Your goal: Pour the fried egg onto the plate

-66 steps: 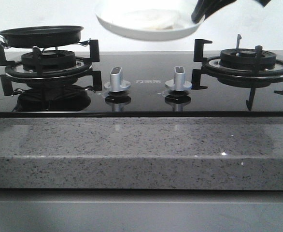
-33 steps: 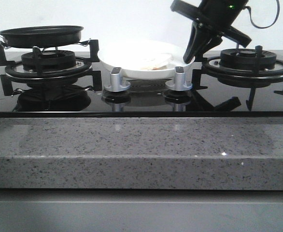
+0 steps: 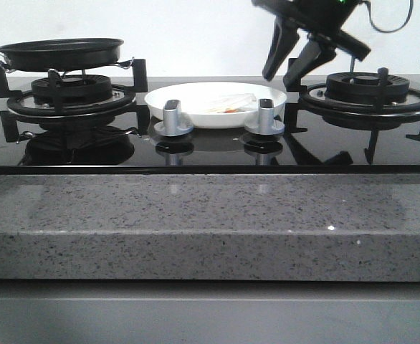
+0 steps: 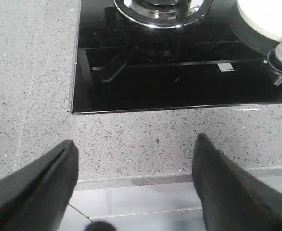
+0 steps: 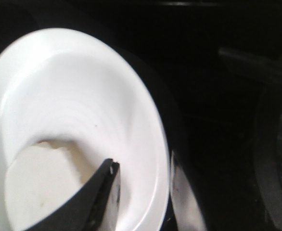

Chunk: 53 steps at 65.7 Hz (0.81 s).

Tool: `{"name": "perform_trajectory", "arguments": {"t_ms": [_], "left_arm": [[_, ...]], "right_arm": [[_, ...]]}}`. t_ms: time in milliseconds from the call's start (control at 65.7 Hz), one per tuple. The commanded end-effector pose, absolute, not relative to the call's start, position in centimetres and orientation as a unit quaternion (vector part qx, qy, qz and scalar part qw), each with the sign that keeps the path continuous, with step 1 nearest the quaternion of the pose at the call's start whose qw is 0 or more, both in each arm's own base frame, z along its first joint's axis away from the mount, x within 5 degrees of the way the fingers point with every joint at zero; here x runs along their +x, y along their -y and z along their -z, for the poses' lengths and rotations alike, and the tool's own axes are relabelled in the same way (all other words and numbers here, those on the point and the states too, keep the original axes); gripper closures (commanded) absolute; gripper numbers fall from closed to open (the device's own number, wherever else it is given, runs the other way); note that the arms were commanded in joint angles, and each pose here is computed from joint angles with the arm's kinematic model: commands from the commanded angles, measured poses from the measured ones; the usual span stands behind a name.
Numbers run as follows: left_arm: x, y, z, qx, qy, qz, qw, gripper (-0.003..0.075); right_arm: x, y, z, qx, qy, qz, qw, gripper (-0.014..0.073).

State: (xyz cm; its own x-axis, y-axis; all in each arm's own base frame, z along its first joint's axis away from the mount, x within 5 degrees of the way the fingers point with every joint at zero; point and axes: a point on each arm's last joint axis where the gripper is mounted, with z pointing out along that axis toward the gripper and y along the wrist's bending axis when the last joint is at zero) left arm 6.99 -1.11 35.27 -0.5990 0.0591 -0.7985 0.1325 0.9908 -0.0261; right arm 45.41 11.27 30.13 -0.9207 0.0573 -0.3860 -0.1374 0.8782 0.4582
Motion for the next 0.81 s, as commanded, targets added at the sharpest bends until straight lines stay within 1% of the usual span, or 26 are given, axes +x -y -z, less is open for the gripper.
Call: {"name": "perform_trajectory", "arguments": {"t_ms": [0, 213, 396, 609, 791], "left_arm": [[7.3, 1.2, -36.5, 0.053, -0.872, 0.046, 0.484, 0.0226], [7.3, 1.2, -36.5, 0.053, -0.872, 0.046, 0.484, 0.0226], [7.3, 1.2, -36.5, 0.053, -0.872, 0.046, 0.484, 0.0226], [7.3, 1.2, -36.5, 0.053, -0.872, 0.046, 0.484, 0.0226], [7.3, 1.2, -36.5, 0.053, -0.872, 0.046, 0.484, 0.0226]], "right_arm": [[43.0, -10.9, -37.0, -0.031, -0.921, -0.275, 0.276, 0.0295], [38.1, -10.2, -42.8, -0.066, -0.901, -0.274, 0.330, 0.0295], [31.8, -9.1, -45.3, -0.093, -0.886, -0.262, 0.371, 0.0295], [24.6, -7.4, -44.8, -0.112, -0.882, -0.221, 0.402, 0.0295], [18.6, -5.7, -42.4, -0.117, -0.889, -0.173, 0.407, 0.0295]]}}
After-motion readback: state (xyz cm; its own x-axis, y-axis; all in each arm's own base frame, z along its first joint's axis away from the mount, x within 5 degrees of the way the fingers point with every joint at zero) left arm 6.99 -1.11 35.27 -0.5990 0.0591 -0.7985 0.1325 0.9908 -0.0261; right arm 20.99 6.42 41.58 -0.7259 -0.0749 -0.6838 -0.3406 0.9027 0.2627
